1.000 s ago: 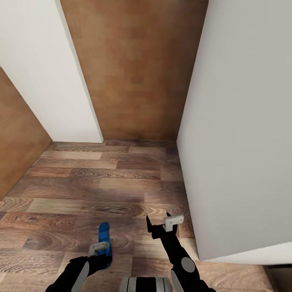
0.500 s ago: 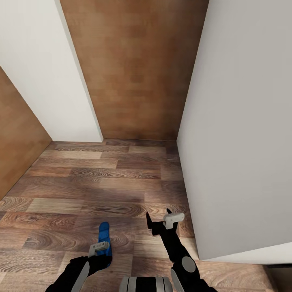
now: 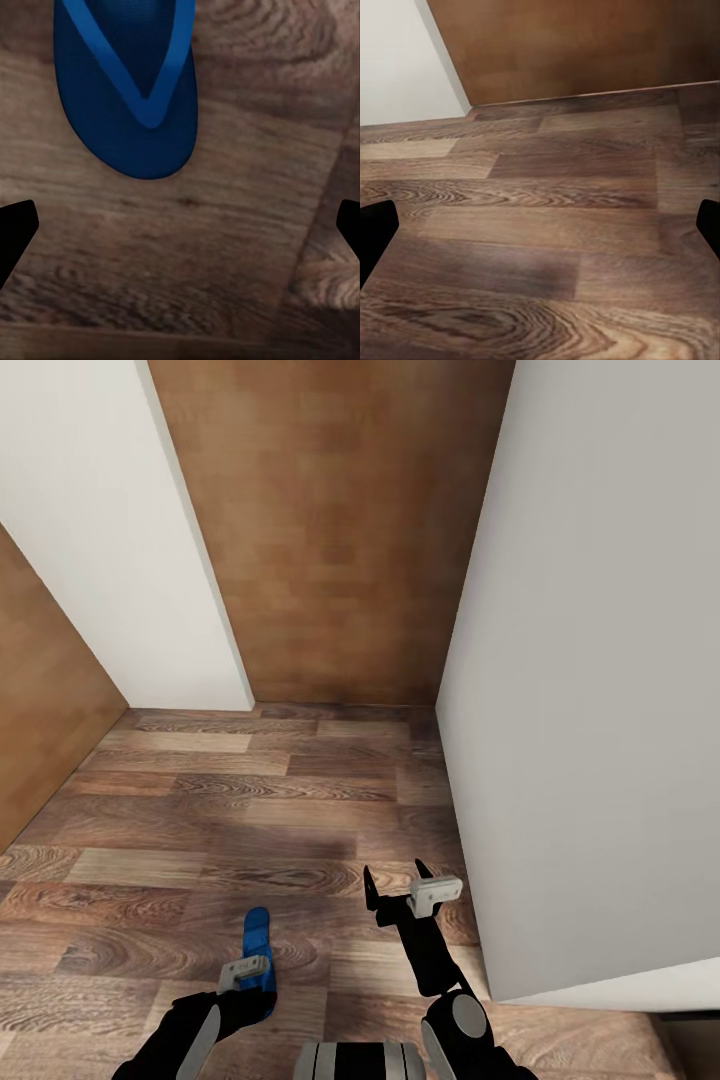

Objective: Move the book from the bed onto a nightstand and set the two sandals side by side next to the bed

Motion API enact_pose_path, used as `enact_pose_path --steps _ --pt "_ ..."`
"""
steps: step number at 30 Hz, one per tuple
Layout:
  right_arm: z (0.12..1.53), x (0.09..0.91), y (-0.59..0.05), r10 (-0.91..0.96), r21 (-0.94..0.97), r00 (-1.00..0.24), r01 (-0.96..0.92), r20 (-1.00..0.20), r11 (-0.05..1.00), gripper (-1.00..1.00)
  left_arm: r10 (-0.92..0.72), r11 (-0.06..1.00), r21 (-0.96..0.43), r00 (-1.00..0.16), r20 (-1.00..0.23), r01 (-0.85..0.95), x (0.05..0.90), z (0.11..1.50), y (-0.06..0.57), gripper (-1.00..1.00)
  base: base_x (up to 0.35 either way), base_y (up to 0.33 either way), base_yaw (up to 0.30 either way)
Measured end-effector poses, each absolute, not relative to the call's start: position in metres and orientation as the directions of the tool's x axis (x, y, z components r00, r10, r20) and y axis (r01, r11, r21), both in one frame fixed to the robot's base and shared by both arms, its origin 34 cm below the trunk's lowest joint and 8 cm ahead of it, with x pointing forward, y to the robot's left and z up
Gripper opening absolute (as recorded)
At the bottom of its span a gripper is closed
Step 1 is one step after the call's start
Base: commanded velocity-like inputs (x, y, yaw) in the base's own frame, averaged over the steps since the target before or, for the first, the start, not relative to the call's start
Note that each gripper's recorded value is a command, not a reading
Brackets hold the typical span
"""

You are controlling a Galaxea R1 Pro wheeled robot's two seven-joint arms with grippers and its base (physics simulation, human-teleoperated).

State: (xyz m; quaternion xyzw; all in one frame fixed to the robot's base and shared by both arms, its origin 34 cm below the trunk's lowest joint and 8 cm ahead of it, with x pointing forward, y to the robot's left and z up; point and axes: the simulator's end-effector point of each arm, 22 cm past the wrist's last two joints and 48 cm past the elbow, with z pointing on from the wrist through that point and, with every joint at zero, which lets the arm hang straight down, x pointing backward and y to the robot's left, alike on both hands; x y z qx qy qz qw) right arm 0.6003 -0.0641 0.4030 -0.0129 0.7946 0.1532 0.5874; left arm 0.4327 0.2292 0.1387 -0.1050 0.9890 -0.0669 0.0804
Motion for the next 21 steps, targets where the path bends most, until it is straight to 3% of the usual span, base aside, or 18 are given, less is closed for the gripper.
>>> enact_pose_path --steps 12,21 --pt "0.4022 0.6006 -0.0657 0.162 0.23 -0.311 -0.197 -0.937 0.953 1.0 -0.218 0.969 -0.149 -0.965 -0.146 -0.197 0.4331 0.1389 0.2293 1.0 0.004 0.0 0.0" --pt "0.4016 0.6001 -0.0649 0.161 0.23 -0.313 -0.198 -0.936 0.953 1.0 -0.222 0.969 -0.147 -0.959 -0.175 -0.198 0.4393 0.1399 0.2323 1.0 0.164 0.0 0.0"
